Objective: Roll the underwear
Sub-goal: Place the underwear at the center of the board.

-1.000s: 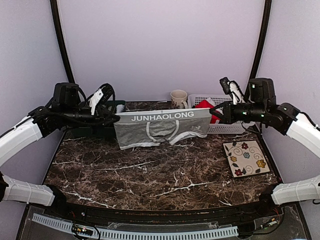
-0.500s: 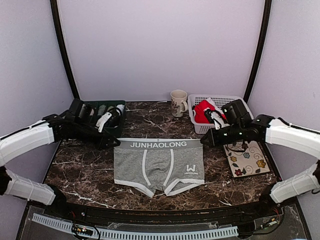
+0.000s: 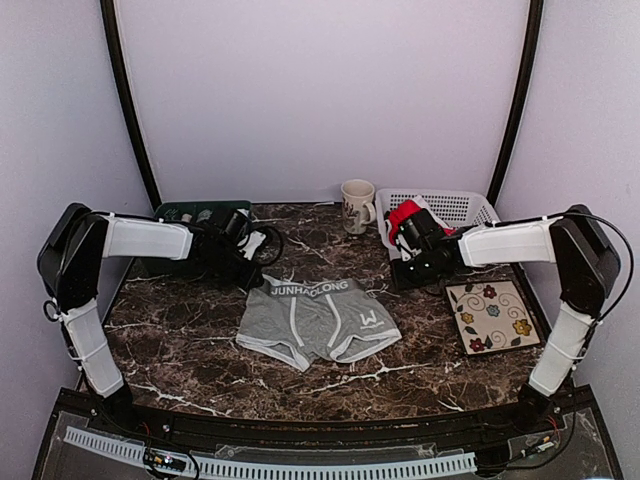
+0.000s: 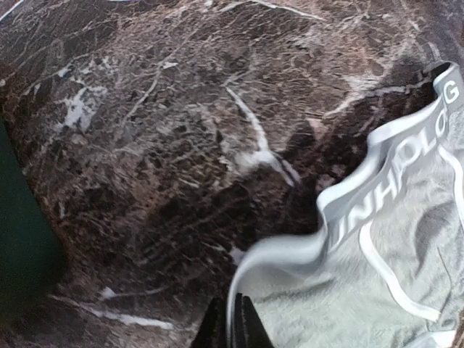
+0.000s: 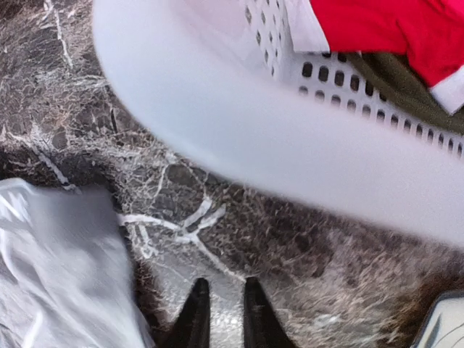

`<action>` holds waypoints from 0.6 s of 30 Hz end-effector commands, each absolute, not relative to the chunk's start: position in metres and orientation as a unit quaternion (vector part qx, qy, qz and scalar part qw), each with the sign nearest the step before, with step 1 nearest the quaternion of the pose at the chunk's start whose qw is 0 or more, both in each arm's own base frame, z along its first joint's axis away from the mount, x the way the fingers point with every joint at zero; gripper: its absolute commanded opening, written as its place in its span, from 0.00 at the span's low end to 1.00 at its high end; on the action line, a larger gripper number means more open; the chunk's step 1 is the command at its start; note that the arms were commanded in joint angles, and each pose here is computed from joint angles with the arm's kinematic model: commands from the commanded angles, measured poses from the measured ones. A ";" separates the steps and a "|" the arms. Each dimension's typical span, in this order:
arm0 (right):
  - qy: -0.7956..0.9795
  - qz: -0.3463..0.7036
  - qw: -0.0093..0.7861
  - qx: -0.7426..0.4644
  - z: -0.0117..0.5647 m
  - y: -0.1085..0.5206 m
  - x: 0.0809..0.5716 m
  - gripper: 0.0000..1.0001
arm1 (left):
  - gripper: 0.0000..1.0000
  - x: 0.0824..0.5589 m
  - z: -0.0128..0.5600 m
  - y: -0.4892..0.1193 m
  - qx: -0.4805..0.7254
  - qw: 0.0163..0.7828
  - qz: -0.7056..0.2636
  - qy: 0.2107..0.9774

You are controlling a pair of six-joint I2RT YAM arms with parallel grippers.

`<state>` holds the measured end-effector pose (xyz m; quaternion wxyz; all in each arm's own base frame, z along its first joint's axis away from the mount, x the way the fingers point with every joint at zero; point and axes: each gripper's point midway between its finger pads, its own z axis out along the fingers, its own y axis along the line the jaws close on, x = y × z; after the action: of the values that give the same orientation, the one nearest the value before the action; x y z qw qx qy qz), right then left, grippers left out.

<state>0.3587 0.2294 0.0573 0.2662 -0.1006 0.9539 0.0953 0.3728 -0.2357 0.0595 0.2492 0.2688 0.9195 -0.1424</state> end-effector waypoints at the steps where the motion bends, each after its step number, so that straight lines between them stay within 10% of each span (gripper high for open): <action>1: 0.949 0.053 0.300 -0.081 0.083 0.215 0.387 0.26 | 0.26 0.399 0.069 -0.221 0.257 0.264 -0.095 0.925; 5: 0.942 0.093 0.300 -0.117 0.109 0.229 0.379 0.44 | 0.51 0.393 0.092 -0.225 0.268 0.266 -0.109 0.919; 18: 0.898 0.263 0.179 -0.304 0.083 0.324 0.320 0.32 | 0.53 0.315 0.095 -0.203 0.213 0.231 -0.159 0.936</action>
<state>0.3371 0.2800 0.0863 0.2163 -0.2334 0.9242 0.2111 0.3379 -0.2062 0.0931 0.2478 0.2388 0.9287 -0.1383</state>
